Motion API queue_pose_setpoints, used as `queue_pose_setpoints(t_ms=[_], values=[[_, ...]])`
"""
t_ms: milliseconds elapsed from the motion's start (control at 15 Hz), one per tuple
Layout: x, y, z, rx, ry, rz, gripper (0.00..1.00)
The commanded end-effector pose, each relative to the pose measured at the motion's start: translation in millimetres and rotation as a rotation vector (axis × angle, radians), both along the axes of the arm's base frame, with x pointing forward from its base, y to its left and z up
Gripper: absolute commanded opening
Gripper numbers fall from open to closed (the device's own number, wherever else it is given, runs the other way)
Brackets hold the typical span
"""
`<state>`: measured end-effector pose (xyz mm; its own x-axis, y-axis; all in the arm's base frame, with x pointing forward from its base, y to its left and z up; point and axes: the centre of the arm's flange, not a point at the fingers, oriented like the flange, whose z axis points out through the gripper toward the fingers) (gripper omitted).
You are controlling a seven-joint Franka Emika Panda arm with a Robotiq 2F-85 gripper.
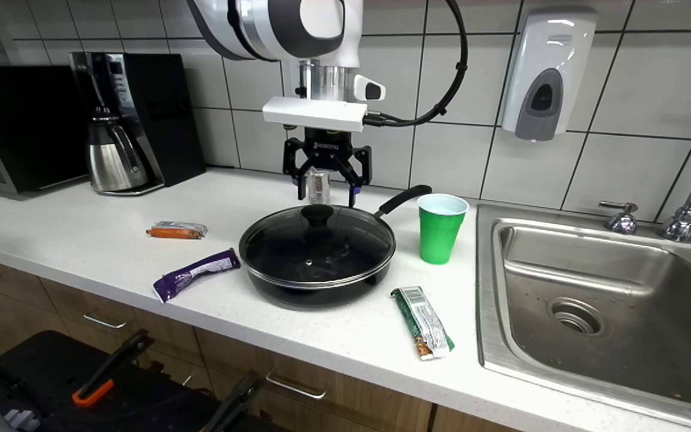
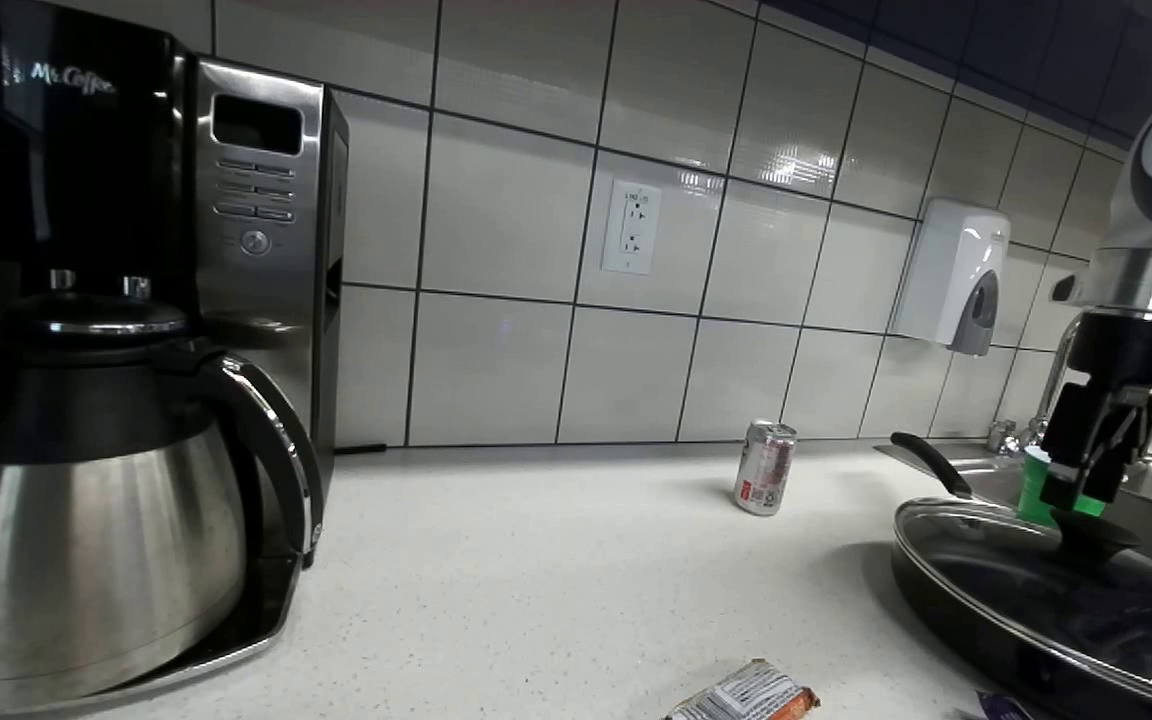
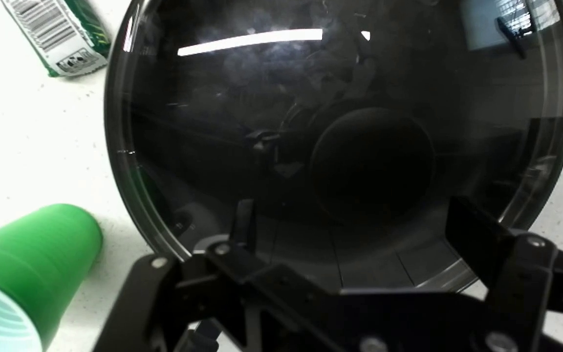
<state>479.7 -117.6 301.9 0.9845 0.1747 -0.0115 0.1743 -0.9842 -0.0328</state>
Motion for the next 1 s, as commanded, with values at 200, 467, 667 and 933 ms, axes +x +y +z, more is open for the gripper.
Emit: queue_pose_setpoints(t_ms=[200, 467, 667, 933], values=[[-9.7, 2.2, 1.2, 0.004, 0.014, 0.008, 1.0], [-4.7, -0.4, -4.7, 0.005, 0.018, -0.003, 1.0], [-4.9, -1.0, -4.7, 0.005, 0.019, -0.004, 1.0], [-4.9, -1.0, -4.8, 0.005, 0.019, -0.004, 1.0]])
